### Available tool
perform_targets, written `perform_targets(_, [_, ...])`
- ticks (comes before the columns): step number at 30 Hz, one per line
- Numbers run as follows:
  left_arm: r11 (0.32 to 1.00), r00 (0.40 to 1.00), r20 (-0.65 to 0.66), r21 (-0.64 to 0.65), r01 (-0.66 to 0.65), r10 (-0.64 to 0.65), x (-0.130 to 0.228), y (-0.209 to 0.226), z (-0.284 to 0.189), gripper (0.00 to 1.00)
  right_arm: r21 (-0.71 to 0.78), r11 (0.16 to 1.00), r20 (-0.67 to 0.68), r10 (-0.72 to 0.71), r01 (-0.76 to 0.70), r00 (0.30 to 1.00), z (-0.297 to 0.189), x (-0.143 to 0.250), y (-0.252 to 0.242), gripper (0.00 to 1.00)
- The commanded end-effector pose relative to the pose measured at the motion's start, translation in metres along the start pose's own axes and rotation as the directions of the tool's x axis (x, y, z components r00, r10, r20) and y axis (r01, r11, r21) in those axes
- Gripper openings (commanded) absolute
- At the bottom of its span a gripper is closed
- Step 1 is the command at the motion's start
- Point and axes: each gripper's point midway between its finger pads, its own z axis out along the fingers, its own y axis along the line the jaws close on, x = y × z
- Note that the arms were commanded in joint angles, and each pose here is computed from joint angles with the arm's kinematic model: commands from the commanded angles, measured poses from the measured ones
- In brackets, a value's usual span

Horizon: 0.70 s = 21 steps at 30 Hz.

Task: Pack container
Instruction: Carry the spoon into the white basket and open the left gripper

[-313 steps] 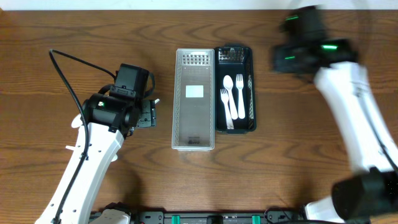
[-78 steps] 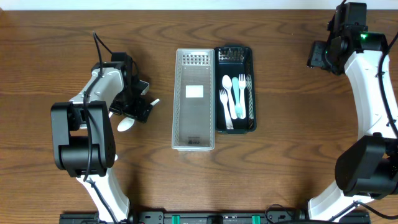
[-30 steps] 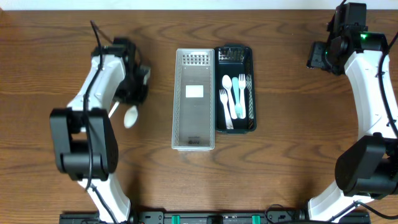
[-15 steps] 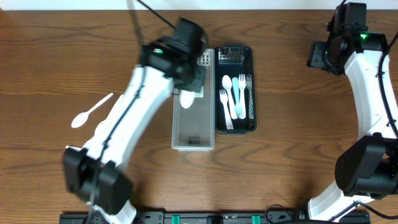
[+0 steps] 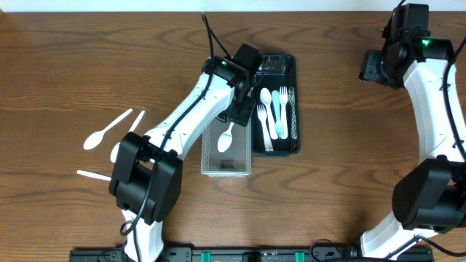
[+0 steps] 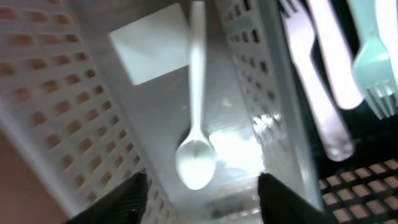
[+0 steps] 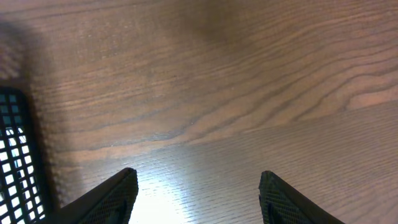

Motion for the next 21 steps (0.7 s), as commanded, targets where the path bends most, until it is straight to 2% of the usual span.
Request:
perform_targets(1, [0.99,0.992,0.118,-0.136,-0.032,0.049,-0.01,0.028,-0.05,0.68,0.004,1.0,0.01,-0.009,0.009,1.0,-0.002,-0.003,-0.003,0.66])
perform_targets(5, [0.975,0.978,0.2,-0.223,-0.006,0.052,0.001,0.07,-0.108,0.82,0.005,1.0,0.009,-0.009,0.009,1.0,-0.002,-0.003,-0.003,0.66])
perform_targets(11, [0.936,0.95,0.247,-0.245,0.255,-0.194,0.053,0.18,-0.158,0.87,0.005,1.0,0.01,-0.009,0.009,1.0,-0.002,-0.003,-0.003,0.66])
perform_targets(15, [0.926,0.942,0.189,-0.207,0.314,-0.278,0.086,0.237,-0.144,0.93,0.005,1.0,0.01,-0.008,0.008,1.0,-0.002,-0.003,-0.004,0.66])
perform_targets(21, [0.926,0.942,0.09,-0.175,0.333,-0.322,0.114,0.276,-0.088,0.96,0.005,1.0,0.01,-0.008,0.008,1.0,-0.002,-0.003,-0.004,0.67])
